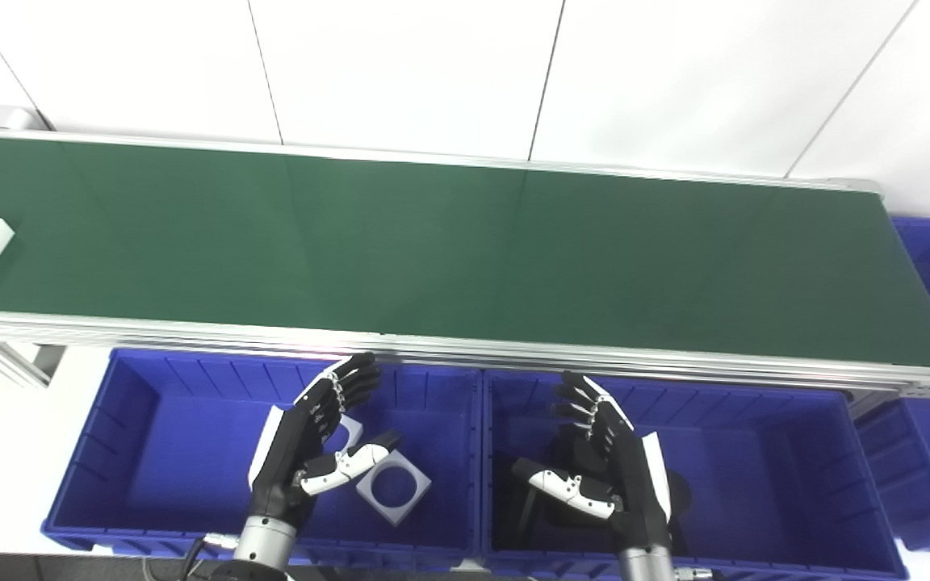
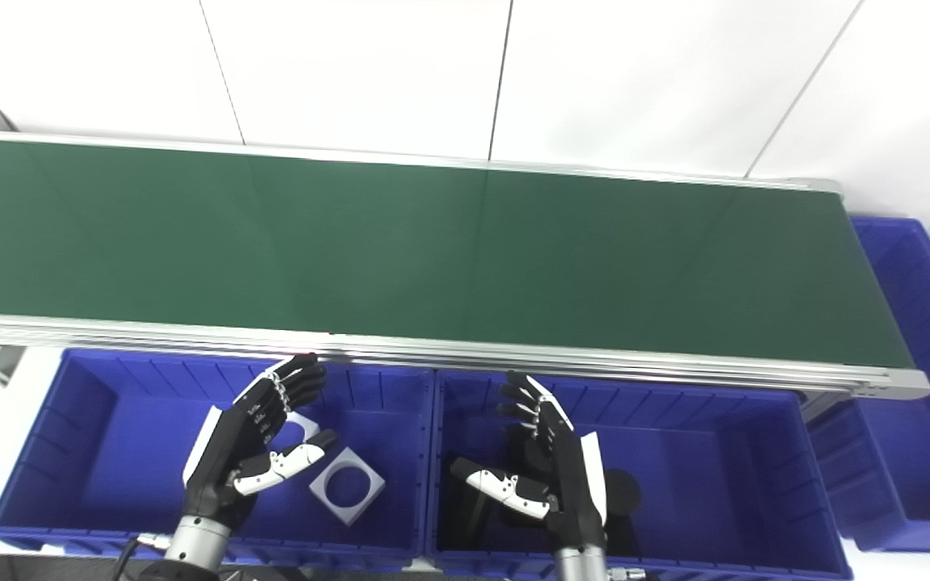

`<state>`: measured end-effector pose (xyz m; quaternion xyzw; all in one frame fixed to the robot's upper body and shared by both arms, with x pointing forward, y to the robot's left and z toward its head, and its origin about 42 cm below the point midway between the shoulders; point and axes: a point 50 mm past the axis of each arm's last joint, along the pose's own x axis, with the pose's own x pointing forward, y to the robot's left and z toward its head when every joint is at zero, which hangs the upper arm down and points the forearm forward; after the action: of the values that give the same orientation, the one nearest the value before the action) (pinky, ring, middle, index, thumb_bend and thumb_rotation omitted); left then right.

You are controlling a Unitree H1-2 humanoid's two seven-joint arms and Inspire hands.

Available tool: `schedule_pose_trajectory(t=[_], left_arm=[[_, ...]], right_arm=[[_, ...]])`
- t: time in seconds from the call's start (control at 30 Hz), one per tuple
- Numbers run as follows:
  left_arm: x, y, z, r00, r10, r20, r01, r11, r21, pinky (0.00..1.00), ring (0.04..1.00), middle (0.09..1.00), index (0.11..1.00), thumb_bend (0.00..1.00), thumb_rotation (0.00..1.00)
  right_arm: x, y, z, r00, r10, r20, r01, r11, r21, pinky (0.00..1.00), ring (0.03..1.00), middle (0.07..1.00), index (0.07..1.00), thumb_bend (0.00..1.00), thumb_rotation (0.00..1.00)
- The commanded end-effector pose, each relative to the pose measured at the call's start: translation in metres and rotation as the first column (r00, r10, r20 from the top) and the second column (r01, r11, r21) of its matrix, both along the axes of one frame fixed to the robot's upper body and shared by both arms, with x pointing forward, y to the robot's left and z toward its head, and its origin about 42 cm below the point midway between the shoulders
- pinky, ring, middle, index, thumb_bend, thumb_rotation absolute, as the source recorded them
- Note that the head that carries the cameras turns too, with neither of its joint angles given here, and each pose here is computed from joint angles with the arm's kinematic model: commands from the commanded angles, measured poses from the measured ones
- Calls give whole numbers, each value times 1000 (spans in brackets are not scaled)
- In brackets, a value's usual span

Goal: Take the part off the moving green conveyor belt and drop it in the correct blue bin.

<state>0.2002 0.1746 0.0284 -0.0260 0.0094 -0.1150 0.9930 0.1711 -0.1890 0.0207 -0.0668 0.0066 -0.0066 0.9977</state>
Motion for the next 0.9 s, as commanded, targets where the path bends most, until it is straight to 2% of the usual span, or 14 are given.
schedule_pose_trajectory(t=[0.0, 0.53, 0.87], left_arm=[[2, -3, 8, 999, 7, 48, -7, 1000, -9, 813, 791, 792, 809, 635, 1], [2, -3, 5, 999, 12, 41, -12, 1000, -8, 827, 798, 801, 812, 632, 2], [0, -13, 1, 999, -1, 43, 1, 1000, 5, 794, 773, 789, 799, 678, 21]], right_arm=[[2, 1, 6, 998, 17, 65, -18, 1000, 11, 628, 727, 790, 822, 677, 108], [2, -2, 2, 998, 17, 61, -18, 1000, 22, 643, 737, 794, 822, 672, 107], [-2, -12, -4, 999, 21, 38, -22, 999, 28, 650, 739, 801, 832, 650, 113]])
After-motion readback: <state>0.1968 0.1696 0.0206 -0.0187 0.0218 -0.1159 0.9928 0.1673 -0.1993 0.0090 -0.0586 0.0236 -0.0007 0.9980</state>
